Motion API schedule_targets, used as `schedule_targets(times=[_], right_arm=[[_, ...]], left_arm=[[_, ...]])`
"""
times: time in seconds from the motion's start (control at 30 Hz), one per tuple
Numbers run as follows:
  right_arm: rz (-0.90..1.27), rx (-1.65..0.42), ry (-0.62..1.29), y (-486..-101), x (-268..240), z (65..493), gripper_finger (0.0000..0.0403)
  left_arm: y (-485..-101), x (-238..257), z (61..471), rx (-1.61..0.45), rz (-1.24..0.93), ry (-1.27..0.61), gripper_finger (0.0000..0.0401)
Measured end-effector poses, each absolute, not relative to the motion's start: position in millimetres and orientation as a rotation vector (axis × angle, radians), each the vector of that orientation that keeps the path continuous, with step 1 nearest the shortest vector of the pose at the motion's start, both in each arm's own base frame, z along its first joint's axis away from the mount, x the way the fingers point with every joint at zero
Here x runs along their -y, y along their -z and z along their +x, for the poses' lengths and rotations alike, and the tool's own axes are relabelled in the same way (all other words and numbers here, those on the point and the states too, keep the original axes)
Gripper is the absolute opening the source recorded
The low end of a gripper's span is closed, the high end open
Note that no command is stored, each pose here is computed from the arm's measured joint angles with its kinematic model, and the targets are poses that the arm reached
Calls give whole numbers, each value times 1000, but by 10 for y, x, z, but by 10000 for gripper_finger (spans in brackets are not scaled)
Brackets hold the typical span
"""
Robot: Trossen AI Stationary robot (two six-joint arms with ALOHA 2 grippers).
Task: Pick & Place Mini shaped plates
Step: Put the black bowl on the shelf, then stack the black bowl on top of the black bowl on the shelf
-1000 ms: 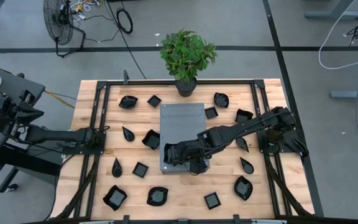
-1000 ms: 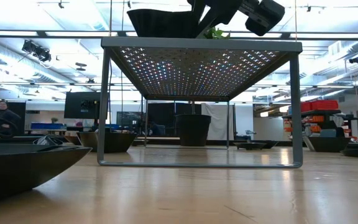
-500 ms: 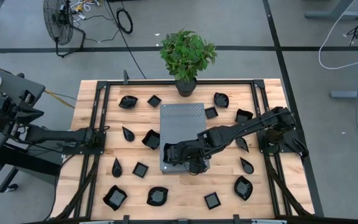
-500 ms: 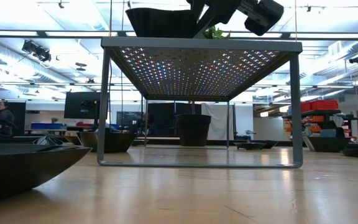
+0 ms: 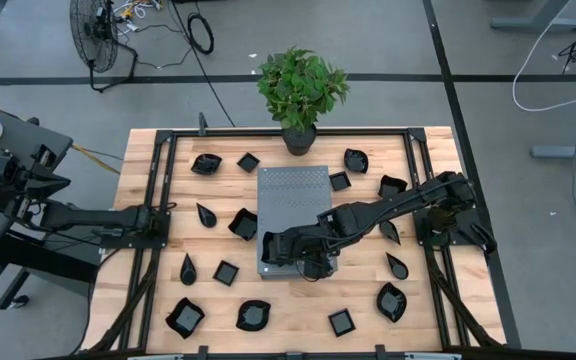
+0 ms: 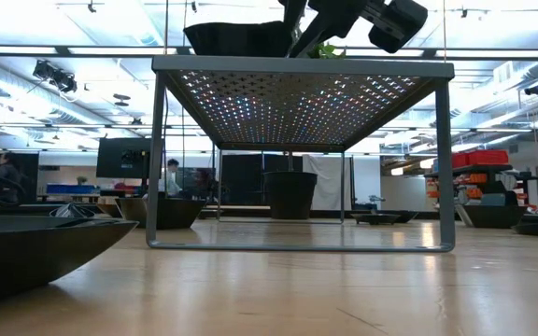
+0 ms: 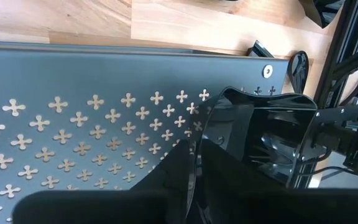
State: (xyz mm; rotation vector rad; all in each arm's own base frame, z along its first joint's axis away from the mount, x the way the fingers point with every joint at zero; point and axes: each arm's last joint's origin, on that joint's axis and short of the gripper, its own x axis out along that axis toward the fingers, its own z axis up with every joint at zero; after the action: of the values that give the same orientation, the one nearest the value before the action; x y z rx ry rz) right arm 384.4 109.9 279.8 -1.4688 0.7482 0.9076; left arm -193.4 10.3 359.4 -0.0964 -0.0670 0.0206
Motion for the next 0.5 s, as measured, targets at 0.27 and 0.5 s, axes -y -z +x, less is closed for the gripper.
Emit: schedule_targets(times=[0.27, 0.5], right_arm=[[-1471, -731, -893, -2837, -1098, 3838, 77], [-1472, -687, -856, -2979, -1083, 3788, 95]], left_arm=[[-3595, -103, -1933, 66, -96, -21, 23], [-3595, -103, -1933, 67, -96, -21, 23]])
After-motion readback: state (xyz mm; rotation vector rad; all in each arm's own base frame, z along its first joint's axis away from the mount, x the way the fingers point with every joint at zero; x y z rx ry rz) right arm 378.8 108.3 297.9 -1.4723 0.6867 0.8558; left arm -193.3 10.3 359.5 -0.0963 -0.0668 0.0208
